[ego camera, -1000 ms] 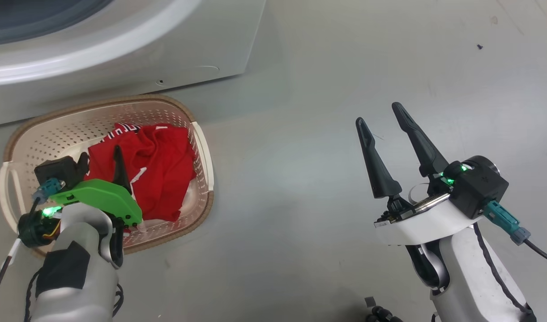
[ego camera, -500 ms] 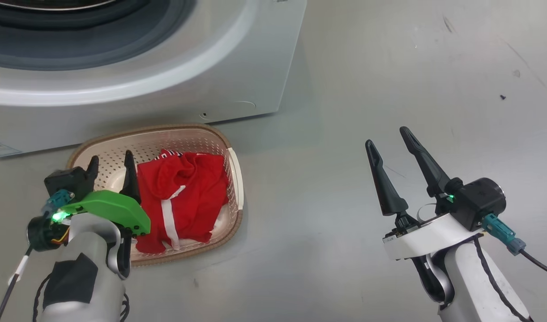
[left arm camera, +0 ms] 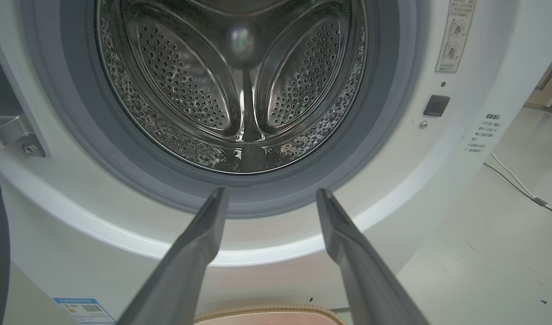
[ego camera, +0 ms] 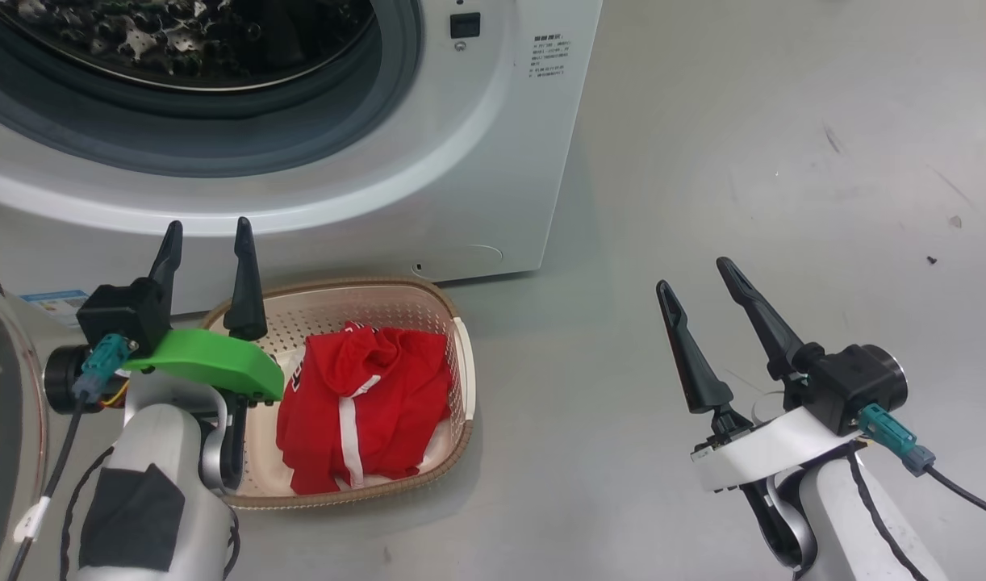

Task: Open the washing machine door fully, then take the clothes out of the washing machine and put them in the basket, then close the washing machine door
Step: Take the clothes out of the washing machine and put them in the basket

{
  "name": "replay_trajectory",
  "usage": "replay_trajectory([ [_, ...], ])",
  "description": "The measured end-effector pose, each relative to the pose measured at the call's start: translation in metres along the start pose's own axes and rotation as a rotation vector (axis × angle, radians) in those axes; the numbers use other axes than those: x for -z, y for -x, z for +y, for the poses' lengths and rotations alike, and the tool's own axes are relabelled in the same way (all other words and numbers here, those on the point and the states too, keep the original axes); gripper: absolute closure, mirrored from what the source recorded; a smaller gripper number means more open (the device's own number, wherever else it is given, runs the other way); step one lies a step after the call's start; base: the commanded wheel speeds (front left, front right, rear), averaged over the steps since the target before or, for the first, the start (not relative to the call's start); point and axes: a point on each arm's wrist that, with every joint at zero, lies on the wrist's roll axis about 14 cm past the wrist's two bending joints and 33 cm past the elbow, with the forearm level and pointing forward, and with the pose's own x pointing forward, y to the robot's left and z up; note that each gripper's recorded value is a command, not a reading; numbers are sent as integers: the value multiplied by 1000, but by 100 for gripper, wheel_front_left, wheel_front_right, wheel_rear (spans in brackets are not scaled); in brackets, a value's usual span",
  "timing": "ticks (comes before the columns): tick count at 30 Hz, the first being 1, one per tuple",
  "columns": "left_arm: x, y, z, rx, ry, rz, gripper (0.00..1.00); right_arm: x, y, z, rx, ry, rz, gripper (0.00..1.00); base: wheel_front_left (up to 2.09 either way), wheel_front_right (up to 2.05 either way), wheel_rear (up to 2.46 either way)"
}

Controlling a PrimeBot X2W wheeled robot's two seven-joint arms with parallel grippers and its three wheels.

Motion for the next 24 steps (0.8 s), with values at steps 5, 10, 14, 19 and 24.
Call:
replay_trajectory([
  [5,-21,18,-4,10,-18,-60,0,-6,8,8,-13,-2,-12,0,0,0,0],
  [10,-28,39,-7,7,-45,-83,0,-14,14,14,-21,-4,-37,0,0,0,0],
  [14,-27,58,-11,11,-58,-83,0,-16,23,14,-10,-6,-39,0,0,0,0],
  [19,-24,77,-8,-11,-61,-79,0,-17,31,16,-5,-8,-42,0,0,0,0],
  [24,-18,100,-5,-36,-57,-67,0,-17,40,15,10,-4,-44,0,0,0,0],
])
